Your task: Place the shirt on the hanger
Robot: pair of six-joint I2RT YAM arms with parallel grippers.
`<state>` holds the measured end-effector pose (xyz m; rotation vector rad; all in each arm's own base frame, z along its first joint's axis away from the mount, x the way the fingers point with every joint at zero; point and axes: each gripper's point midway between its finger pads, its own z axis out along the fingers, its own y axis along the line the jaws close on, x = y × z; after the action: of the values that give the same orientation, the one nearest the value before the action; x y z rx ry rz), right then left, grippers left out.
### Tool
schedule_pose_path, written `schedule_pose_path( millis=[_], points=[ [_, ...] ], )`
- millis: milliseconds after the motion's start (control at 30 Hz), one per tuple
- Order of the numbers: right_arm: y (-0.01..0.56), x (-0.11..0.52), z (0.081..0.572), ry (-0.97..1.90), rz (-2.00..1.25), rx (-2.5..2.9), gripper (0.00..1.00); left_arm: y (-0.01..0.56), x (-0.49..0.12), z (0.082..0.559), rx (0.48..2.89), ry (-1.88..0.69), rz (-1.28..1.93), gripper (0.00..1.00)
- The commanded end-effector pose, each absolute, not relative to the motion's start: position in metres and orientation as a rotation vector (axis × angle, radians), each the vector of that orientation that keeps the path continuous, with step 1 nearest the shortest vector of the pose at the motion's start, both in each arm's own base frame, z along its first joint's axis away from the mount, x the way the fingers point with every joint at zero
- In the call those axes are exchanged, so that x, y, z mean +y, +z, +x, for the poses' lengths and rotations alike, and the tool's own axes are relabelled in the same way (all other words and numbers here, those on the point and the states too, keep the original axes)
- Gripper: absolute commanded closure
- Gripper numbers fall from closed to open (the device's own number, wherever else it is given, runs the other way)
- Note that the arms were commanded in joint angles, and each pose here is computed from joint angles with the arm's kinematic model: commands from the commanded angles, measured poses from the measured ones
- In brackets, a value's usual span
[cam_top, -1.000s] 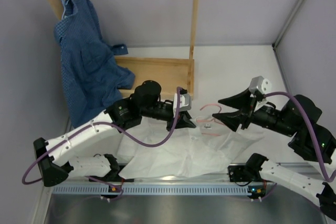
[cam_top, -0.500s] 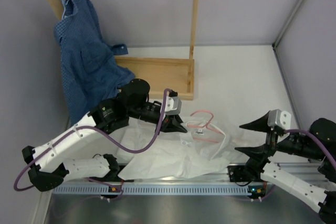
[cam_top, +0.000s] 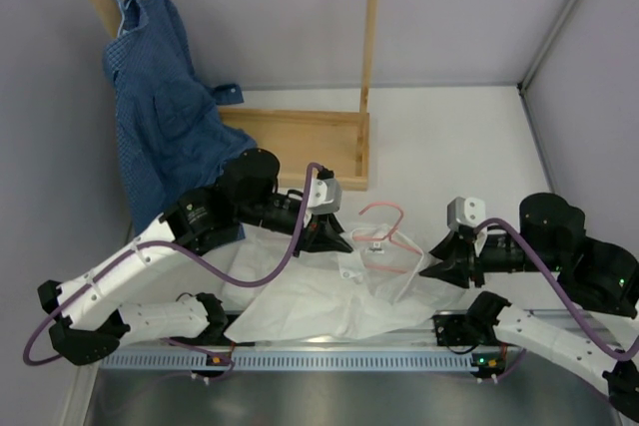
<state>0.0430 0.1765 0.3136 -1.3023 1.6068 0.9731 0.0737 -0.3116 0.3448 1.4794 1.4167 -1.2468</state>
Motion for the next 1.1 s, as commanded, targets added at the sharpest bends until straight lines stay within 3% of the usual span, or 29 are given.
schedule_pose_path(
  millis=[0,33,100,267,333,400,433,567,667,733,833,900,967,1067],
  points=[
    [0.327,0.185,0.047,0.977,-1.320,1.527,0.73,0.371,-0.309,0.076,1.362,-1.229,1.442,1.00],
    [0.326,0.186,0.047,0.977,-1.322,1.533,0.72,0.371,-0.309,0.075,1.363,-1.230,1.447,1.00],
    [0.322,0.189,0.049,0.984,-1.330,1.555,0.62,0.375,-0.309,0.074,1.351,-1.233,1.448,1.00],
    [0.322,0.196,0.050,1.013,-1.349,1.555,0.62,0.377,-0.308,0.073,1.349,-1.240,1.454,1.00],
    [0.325,0.198,0.049,1.020,-1.352,1.544,0.70,0.377,-0.309,0.074,1.350,-1.235,1.452,1.00],
    [0.328,0.196,0.051,1.002,-1.342,1.537,0.96,0.376,-0.308,0.075,1.353,-1.224,1.451,1.00],
    [0.332,0.194,0.057,0.964,-1.314,1.539,1.00,0.376,-0.308,0.077,1.358,-1.215,1.447,1.00],
    [0.355,0.179,0.077,0.848,-1.132,1.504,1.00,0.380,-0.304,0.098,1.401,-1.092,1.354,0.99],
    [0.377,0.171,0.092,0.796,-0.976,1.458,1.00,0.396,-0.295,0.126,1.451,-0.951,1.191,0.84],
    [0.386,0.172,0.093,0.806,-0.946,1.426,1.00,0.410,-0.285,0.144,1.471,-0.869,1.062,0.79],
    [0.391,0.175,0.094,0.817,-0.941,1.406,1.00,0.434,-0.270,0.156,1.464,-0.818,0.924,0.37],
    [0.394,0.175,0.097,0.811,-0.926,1.403,1.00,0.451,-0.261,0.156,1.448,-0.817,0.858,0.23],
    [0.395,0.176,0.104,0.791,-0.899,1.411,1.00,0.467,-0.245,0.161,1.443,-0.788,0.758,0.02],
    [0.401,0.175,0.116,0.762,-0.830,1.419,1.00,0.495,-0.214,0.166,1.431,-0.759,0.567,0.02]
  ],
)
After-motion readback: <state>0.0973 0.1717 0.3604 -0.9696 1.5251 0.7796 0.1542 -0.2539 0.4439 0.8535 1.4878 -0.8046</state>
